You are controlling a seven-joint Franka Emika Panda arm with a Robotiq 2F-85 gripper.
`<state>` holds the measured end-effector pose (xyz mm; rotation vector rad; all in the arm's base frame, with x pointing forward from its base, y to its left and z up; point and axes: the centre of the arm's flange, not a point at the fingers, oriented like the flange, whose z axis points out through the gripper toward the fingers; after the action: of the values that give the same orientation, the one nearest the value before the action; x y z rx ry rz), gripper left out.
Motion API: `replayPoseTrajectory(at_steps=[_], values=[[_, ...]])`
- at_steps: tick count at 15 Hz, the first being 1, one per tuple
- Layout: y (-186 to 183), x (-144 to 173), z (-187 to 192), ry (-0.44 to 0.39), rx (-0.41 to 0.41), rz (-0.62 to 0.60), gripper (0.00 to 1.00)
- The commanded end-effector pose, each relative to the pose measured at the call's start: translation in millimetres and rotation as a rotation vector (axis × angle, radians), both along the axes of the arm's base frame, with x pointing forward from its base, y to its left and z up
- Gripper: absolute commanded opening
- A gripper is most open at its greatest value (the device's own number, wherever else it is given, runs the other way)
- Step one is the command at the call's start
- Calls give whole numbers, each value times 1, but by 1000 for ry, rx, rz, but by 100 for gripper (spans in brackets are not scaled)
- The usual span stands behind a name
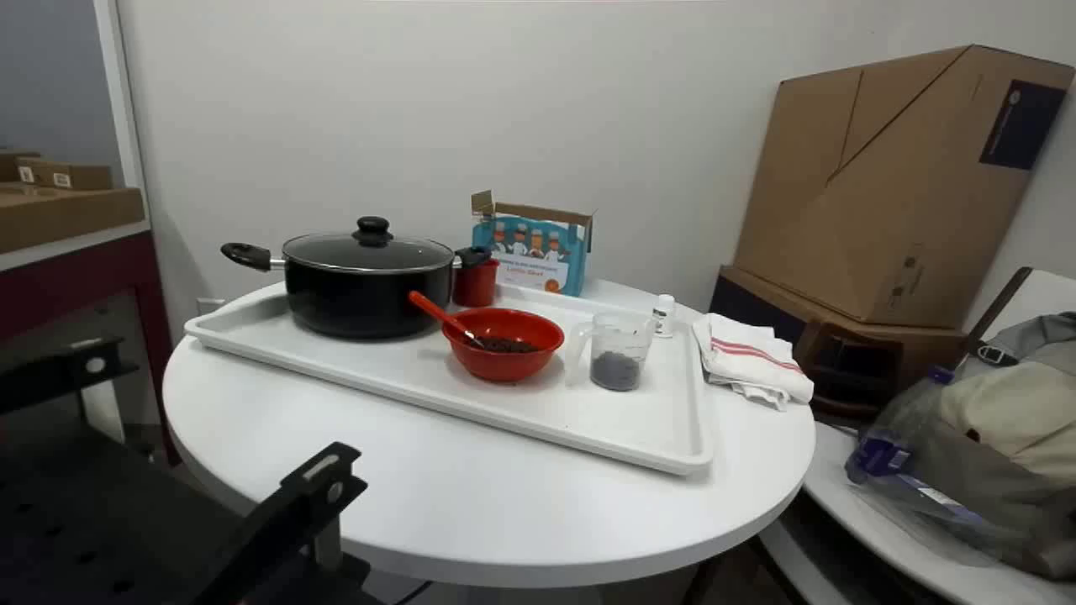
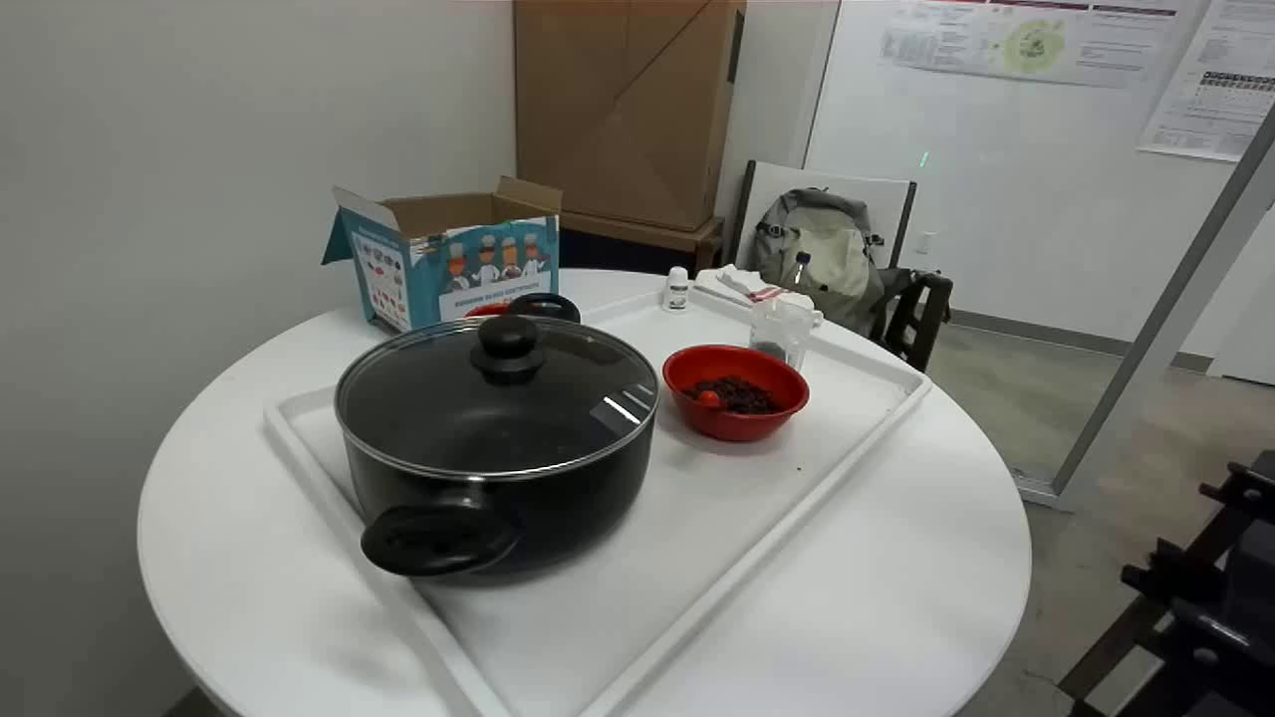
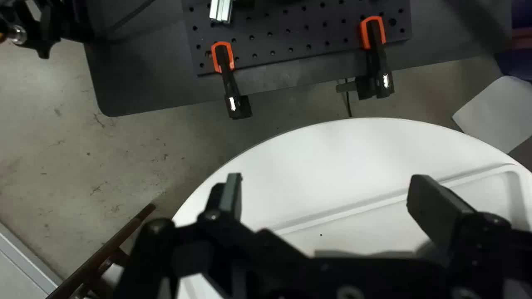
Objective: Pour the contents in the jug into the red bowl
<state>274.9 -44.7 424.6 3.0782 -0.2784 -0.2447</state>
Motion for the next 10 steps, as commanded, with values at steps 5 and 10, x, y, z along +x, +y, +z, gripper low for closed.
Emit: replayPoseTrajectory(at_steps=[5, 10], values=[[-4, 4, -2, -9, -7, 9, 100], [-50, 41, -3, -63, -52, -61, 100]])
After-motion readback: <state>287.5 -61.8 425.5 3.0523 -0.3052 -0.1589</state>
